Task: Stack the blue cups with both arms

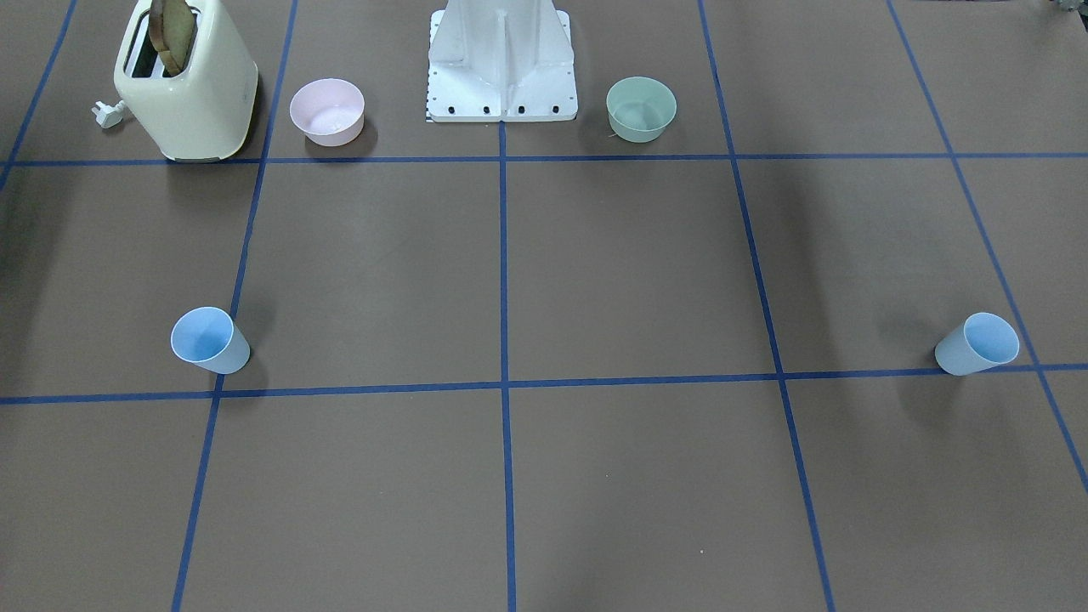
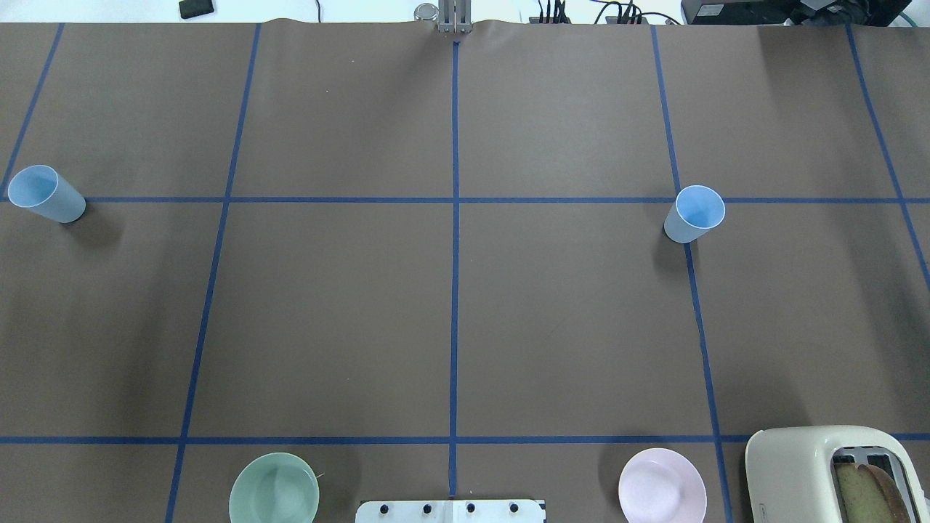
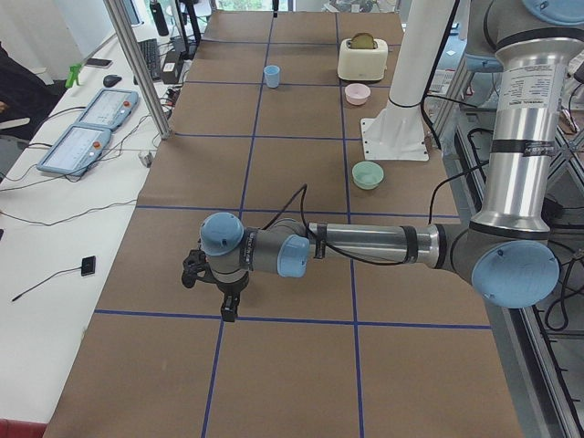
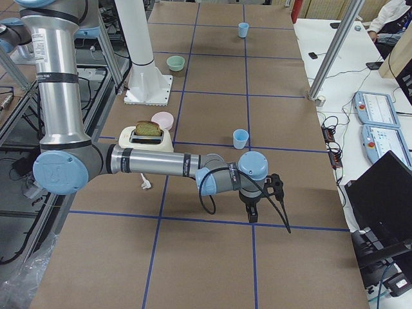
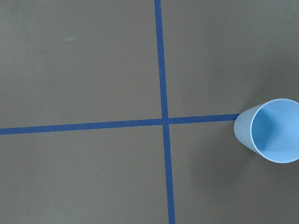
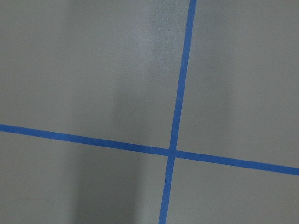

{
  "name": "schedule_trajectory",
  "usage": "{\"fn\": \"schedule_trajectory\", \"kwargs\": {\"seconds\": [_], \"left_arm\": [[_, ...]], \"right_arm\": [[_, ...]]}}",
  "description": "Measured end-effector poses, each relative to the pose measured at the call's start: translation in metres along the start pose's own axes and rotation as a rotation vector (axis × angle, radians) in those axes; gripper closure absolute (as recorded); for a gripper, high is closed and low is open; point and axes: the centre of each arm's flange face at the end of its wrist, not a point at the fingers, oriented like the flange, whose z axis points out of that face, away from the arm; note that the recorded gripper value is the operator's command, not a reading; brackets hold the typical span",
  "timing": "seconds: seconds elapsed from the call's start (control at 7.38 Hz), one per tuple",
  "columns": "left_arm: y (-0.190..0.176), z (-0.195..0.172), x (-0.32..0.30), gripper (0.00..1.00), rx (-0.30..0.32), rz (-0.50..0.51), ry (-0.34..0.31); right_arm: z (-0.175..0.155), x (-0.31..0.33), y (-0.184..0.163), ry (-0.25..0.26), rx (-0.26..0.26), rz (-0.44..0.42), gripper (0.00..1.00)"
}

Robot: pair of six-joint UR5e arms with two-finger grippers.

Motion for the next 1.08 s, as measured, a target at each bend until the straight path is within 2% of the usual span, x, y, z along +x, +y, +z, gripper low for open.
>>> {"fn": "schedule_trajectory", "kwargs": {"seconds": [0.27,0.68,0.95,1.08], "left_arm": [[-0.001,0.000,0.001,0.01,0.000,0.000,0.001],[-0.027,-0.010,0.027,0.01,0.021,-0.052,0.008],[-0.059,0.003,0.059,0.01,-0.002,-0.039,0.018],[-0.070,0.010,0.073,0.02,-0.010,-0.055,0.024]], "right_arm": [[0.000,-0.004,-0.003,0.001,0.002,-0.012,0.00],[0.015,-0.044,-0.012,-0.017,-0.007,-0.106,0.00],[0.014,-0.068,-0.018,-0.032,0.061,-0.206,0.00],[0.025,-0.088,-0.022,-0.044,0.060,-0.244,0.00]]}}
